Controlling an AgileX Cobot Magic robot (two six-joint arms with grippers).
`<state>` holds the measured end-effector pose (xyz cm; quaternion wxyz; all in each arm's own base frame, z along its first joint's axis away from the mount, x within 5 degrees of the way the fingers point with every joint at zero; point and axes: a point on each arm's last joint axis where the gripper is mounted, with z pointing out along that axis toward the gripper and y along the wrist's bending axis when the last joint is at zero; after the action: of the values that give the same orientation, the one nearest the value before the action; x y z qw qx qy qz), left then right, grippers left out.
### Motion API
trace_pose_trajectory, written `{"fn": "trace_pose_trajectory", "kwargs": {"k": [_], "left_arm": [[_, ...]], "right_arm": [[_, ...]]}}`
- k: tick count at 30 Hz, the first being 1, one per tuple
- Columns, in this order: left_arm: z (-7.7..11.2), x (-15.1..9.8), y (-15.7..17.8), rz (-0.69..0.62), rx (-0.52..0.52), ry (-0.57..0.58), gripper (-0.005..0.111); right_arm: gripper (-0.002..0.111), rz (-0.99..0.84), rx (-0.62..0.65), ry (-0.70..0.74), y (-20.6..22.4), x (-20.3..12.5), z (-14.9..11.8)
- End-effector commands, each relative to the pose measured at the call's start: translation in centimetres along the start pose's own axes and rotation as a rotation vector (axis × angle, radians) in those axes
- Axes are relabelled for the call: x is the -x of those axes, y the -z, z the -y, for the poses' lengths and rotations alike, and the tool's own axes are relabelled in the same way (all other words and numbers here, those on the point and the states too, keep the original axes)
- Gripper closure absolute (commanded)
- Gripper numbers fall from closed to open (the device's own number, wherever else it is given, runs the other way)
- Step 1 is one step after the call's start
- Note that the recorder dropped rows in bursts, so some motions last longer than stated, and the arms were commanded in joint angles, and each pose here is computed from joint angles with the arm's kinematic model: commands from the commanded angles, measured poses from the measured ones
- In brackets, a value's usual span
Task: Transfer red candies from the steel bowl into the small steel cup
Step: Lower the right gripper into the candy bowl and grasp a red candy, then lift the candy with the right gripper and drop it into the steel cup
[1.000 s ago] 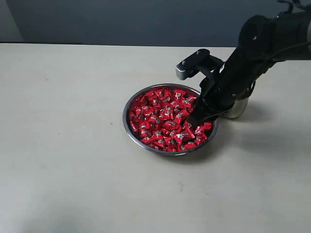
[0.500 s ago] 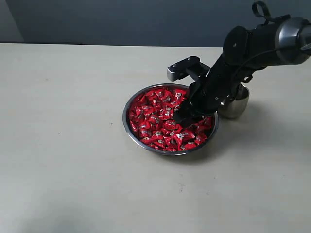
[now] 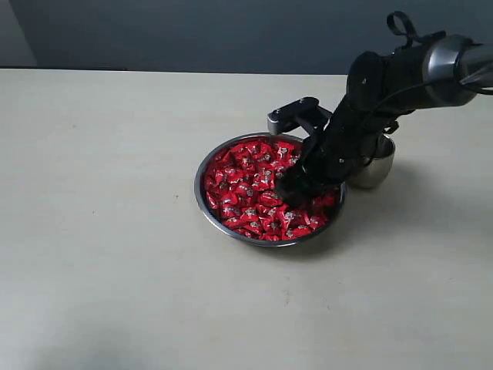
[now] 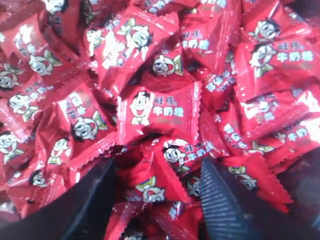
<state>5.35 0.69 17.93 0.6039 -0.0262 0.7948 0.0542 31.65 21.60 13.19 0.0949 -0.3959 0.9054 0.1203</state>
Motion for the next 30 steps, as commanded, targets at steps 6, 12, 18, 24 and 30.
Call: {"fn": "trace_pose_trajectory", "kwargs": {"k": [6, 12, 18, 24, 30], "left_arm": [[0.0, 0.3, 0.1, 0.018, -0.004, -0.002, 0.106], [0.0, 0.3, 0.1, 0.018, -0.004, -0.002, 0.106], [0.0, 0.3, 0.1, 0.018, -0.004, -0.002, 0.106], [0.0, 0.3, 0.1, 0.018, -0.004, -0.002, 0.106], [0.0, 0.3, 0.1, 0.018, -0.004, -0.002, 0.106]], "right_arm": [[0.098, 0.052, -0.020, 0.025, 2.1, 0.6, -0.2], [0.088, 0.133, -0.055, 0.070, 6.5, 0.9, -1.0], [0.088, 0.194, -0.105, 0.111, 9.4, 0.9, -1.3], [0.088, 0.211, -0.264, 0.116, 10.4, 0.9, 0.2], [0.088, 0.255, -0.326, -0.004, 10.5, 0.2, 4.6]]}}
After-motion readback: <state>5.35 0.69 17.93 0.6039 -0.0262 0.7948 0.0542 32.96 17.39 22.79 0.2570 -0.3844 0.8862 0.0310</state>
